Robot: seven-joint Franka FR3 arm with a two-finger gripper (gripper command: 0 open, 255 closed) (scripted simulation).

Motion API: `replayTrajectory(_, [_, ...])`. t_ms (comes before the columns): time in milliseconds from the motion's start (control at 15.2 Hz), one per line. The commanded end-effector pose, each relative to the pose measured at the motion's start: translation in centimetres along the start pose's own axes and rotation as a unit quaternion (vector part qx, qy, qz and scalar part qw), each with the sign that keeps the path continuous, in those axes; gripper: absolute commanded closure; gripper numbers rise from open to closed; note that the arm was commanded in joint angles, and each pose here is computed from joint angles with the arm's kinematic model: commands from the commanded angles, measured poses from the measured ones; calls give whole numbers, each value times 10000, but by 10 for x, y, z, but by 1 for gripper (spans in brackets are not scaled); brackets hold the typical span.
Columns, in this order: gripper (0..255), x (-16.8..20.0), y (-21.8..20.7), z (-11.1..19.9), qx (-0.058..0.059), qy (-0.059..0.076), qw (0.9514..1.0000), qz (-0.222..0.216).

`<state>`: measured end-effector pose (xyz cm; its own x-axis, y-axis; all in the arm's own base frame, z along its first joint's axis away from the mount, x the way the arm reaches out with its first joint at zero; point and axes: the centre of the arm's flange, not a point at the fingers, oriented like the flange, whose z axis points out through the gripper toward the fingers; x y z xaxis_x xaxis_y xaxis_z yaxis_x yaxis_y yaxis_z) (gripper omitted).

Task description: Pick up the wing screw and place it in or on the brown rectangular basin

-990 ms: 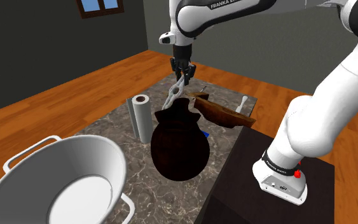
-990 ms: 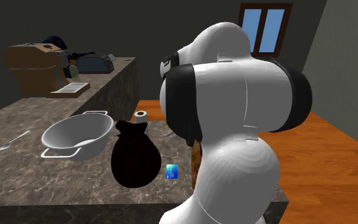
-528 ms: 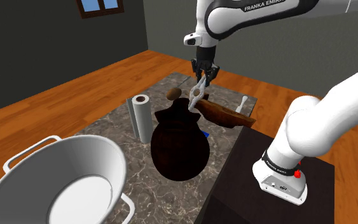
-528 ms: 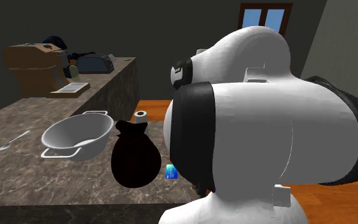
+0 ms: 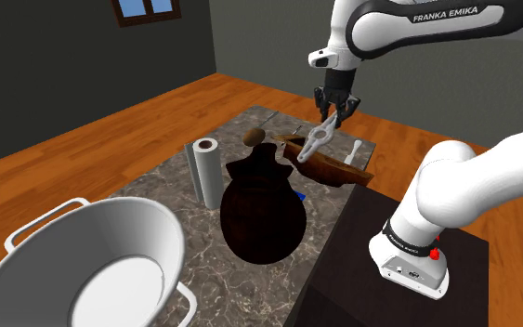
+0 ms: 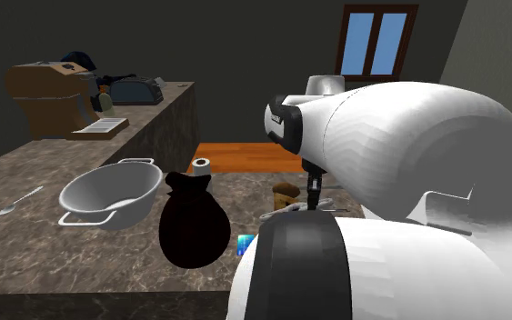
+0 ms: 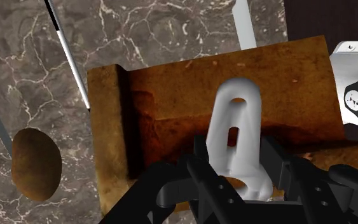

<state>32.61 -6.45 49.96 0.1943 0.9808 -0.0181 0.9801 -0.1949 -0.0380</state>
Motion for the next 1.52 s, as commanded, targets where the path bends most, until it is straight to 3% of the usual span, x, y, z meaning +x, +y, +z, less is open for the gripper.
replayTrajectory(0, [255, -6, -5, 8, 3, 1, 10000, -5])
replayTrajectory(792, [255, -5, -3, 72, 3, 1, 10000, -5])
replayTrajectory(1320, [255, -5, -3, 73, 3, 1, 10000, -5])
replayTrajectory(1386, [0, -5, -3, 73, 3, 1, 10000, -5])
replayTrajectory(1452, [0, -5, -3, 73, 3, 1, 10000, -5])
